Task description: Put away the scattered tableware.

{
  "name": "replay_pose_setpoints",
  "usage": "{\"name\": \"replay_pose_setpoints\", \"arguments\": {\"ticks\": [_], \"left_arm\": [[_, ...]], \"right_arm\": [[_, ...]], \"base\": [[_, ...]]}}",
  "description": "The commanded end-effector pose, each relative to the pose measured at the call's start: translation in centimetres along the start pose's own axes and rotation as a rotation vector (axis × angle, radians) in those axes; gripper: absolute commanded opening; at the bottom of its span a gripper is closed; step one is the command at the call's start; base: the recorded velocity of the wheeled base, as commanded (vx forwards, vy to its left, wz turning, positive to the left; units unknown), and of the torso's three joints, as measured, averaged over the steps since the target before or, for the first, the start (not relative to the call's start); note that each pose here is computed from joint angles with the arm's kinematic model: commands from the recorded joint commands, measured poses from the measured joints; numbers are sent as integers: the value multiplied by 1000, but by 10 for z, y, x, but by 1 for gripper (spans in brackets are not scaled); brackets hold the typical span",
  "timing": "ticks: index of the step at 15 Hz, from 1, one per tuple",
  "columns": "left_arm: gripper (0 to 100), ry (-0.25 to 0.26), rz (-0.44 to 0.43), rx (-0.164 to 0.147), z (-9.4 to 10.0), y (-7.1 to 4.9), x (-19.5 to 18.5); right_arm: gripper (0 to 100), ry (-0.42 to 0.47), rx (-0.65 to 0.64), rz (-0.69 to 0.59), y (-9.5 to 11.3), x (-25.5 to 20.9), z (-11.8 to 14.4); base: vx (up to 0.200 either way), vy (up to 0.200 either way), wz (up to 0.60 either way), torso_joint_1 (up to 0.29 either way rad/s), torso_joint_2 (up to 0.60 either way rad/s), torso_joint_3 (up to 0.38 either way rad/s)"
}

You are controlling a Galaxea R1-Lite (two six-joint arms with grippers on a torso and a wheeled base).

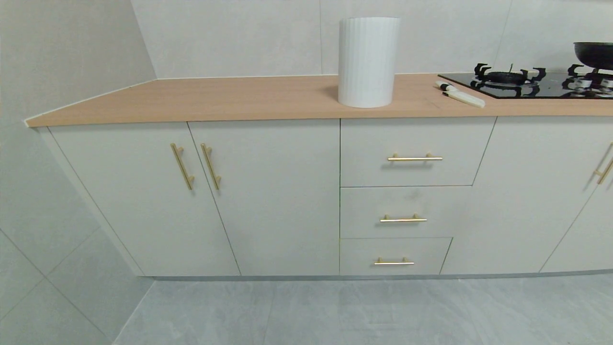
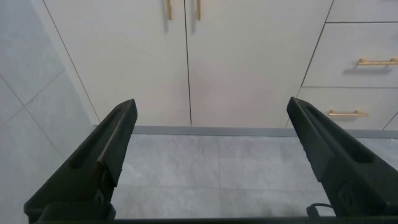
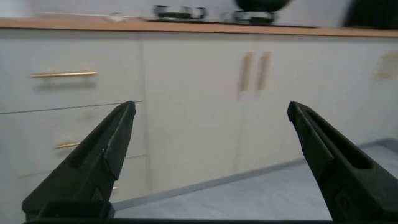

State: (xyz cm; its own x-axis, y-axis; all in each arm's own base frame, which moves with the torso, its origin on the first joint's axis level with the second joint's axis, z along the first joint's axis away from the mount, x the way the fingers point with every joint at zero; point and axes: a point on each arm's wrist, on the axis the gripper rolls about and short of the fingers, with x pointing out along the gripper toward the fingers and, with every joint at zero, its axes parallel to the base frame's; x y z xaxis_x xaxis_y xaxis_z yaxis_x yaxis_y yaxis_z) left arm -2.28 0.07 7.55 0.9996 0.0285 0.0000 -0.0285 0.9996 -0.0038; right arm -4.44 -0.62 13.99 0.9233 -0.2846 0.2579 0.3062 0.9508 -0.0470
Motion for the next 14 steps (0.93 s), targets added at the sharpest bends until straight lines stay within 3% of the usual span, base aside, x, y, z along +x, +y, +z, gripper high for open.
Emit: {"name": "replay_pose_setpoints", "arguments": {"ticks": [1,3,6,9,10,13,14], "left_arm": [[100,0,1,-1,0,0,0],[100,0,1,-1,0,0,0],[100,0,1,-1,0,0,0],[100,0,1,-1,0,0,0],[100,0,1,-1,0,0,0],[100,0,1,13,0,0,0],[100,0,1,-4,0,0,0]], "right_arm": [[100,41,15,67,4,1,-20],[100,116,60,175,10,3,-43],[100,165,85,269,14,4,-57],[100,207,83,289,15,3,-62],[100,259,80,297,15,1,-67],[100,247,91,294,15,2,-66],[100,250,114,286,15,2,-66]], "base": [[0,0,0,0,0,0],[0,0,0,0,0,0],[0,0,0,0,0,0],[0,0,0,0,0,0],[0,0,0,0,0,0],[0,0,0,0,0,0],[0,0,0,0,0,0]]}}
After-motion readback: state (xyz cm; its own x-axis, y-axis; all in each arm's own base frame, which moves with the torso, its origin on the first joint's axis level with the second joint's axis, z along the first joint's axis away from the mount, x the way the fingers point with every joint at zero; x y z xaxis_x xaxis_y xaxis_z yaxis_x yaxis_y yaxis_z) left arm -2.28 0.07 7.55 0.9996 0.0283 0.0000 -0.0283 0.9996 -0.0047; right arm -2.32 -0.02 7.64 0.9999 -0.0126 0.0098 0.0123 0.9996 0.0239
